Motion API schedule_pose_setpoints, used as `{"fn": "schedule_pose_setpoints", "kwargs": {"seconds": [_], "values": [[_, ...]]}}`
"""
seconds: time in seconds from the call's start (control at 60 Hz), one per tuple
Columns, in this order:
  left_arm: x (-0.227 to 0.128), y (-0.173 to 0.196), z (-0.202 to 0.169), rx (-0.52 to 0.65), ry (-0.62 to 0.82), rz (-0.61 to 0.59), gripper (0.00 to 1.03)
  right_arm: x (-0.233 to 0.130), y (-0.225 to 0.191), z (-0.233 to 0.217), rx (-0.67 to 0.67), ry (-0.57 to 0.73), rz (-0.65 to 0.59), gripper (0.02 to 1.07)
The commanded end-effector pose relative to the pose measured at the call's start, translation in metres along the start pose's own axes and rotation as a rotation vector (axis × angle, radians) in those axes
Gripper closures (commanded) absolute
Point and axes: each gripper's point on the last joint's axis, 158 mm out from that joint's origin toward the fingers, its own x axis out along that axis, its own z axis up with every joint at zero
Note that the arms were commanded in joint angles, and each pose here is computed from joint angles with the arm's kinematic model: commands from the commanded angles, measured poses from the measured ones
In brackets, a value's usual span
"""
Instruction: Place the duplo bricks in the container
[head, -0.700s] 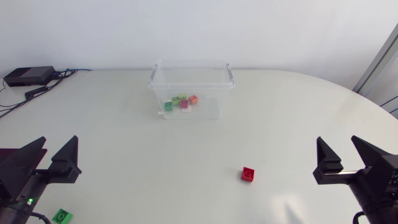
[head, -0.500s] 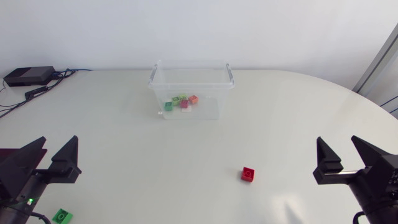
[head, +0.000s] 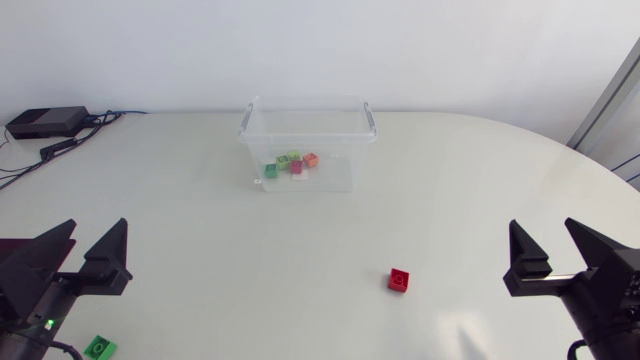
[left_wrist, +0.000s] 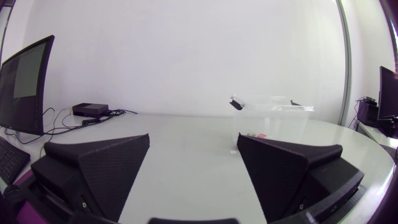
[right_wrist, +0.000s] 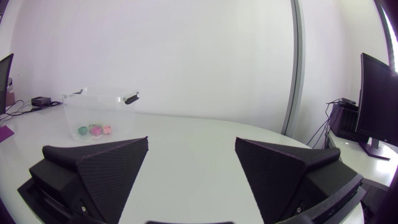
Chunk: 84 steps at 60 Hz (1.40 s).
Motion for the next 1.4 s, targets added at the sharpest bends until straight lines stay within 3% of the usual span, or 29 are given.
{"fn": "schedule_pose_setpoints", "kwargs": {"seconds": [0.0,0.25,0.517,0.733,0.867,0.95,1.383], "values": [[0.000,-0.001,-0.003,-0.007,-0.004,-0.003,0.04,0.001,0.003,-0.006,0.013,0.005,0.009,0.06],[-0.009,-0.005,0.038,-0.006,-0.027,-0.016,0.04,0.000,0.004,0.000,0.008,-0.011,0.016,0.06],[0.000,-0.004,0.052,-0.006,0.127,-0.004,0.05,-0.003,0.005,0.022,0.008,-0.052,0.028,0.06],[0.009,-0.004,0.042,0.000,0.413,0.001,0.09,0.003,0.012,0.035,0.006,0.002,0.063,0.06],[0.014,-0.005,0.033,0.132,0.587,-0.040,0.12,0.012,0.016,0.039,0.007,0.078,0.082,0.06],[0.014,-0.020,0.021,0.254,0.689,-0.147,0.12,0.014,0.018,0.040,0.008,0.102,0.091,0.06],[-0.015,-0.005,-0.047,0.202,1.237,-0.147,0.10,0.038,0.027,0.022,0.054,0.274,0.120,0.06]]}}
